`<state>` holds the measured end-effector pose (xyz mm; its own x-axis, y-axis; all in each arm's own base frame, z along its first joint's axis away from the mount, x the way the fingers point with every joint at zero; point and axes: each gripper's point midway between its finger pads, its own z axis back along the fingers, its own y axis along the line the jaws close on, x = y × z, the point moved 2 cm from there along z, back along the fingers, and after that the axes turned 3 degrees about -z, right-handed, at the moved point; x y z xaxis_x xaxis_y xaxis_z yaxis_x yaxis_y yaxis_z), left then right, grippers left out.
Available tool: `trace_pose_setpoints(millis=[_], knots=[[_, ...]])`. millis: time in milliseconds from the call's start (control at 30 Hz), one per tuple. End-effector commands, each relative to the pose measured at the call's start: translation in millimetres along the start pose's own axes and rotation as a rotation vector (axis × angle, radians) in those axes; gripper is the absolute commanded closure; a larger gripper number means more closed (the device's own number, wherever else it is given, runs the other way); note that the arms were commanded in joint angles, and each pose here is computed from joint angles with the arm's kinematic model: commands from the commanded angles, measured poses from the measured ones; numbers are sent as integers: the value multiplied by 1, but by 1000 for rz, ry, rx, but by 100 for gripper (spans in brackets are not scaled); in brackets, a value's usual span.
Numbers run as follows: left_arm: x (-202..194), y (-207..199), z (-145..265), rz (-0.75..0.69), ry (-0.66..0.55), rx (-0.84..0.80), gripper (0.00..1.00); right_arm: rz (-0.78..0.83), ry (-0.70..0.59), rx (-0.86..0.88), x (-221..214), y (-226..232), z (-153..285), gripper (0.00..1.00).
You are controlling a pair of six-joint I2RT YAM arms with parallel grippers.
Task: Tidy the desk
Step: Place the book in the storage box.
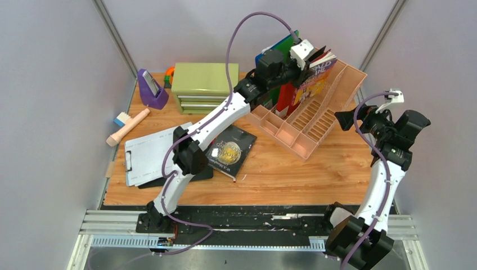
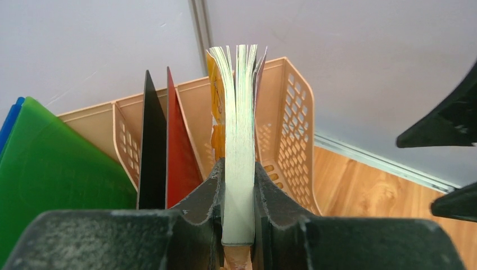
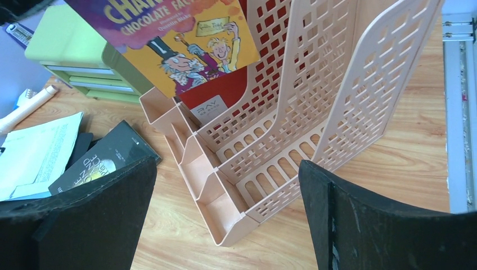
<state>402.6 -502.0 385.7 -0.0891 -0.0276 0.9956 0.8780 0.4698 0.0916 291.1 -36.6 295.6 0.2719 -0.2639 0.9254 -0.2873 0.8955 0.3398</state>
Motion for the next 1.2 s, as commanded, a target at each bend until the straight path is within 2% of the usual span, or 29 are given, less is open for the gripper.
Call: trace_pose_setpoints(millis=[0, 167, 333, 600, 1167], knots=[[38, 18, -9, -80, -155, 125, 100, 54, -42, -21, 11, -2, 5, 0], [0, 18, -31, -27, -140, 124, 100, 91, -64, -56, 15, -3, 11, 0], [-16, 15, -44, 27, -160, 144, 100, 89, -60, -57, 13, -5, 10, 0], [-54, 14, -60, 84, -123, 201, 100, 86, -58, -72, 12, -8, 10, 0], [-89, 4, -77, 25, -125, 265, 100, 83, -53, -53, 9, -5, 10, 0]])
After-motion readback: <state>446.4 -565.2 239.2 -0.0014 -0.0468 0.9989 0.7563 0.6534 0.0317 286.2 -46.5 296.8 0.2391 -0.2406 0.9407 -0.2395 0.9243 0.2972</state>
